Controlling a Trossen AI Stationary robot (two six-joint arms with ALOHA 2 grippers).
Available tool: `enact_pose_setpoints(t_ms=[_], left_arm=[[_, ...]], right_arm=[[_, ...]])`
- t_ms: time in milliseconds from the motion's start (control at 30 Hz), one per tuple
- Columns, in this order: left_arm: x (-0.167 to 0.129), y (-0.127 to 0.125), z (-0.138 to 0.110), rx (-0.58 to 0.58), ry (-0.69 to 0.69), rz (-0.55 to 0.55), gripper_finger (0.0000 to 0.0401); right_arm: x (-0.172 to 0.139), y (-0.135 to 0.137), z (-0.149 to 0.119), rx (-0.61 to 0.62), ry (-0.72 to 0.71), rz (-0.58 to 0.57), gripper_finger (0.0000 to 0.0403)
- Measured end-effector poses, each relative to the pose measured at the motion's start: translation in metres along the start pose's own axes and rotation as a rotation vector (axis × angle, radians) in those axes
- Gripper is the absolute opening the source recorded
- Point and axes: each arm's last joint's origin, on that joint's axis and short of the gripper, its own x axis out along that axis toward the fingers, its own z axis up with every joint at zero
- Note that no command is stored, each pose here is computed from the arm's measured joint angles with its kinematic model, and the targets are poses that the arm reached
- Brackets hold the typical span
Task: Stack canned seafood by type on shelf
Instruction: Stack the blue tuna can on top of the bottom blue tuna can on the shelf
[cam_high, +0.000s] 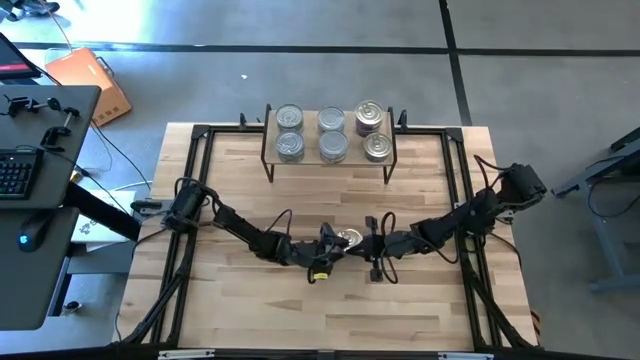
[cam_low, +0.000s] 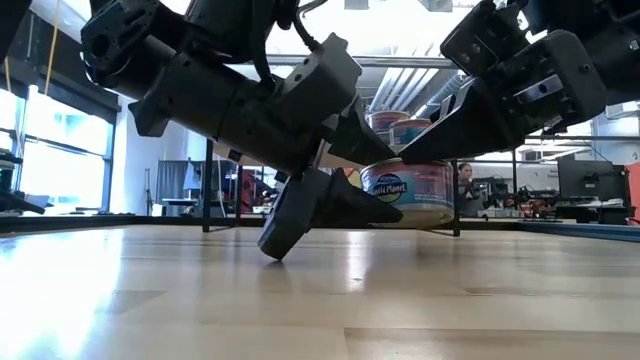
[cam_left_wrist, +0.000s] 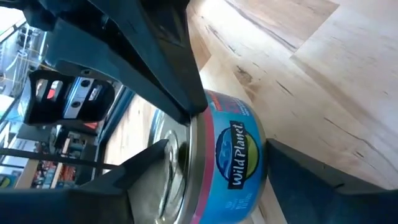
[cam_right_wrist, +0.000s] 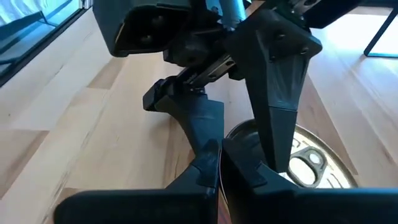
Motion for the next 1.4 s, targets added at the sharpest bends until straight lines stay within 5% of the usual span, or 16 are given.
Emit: enact_pose_setpoints(t_ms=[1400], left_arm=[[-0.014, -0.008, 0.015, 0.105, 0.114, 0.186, 0.0224]], right_arm=[[0.000, 0.001, 0.008, 0.205, -0.068, 0.065, 0.0001]])
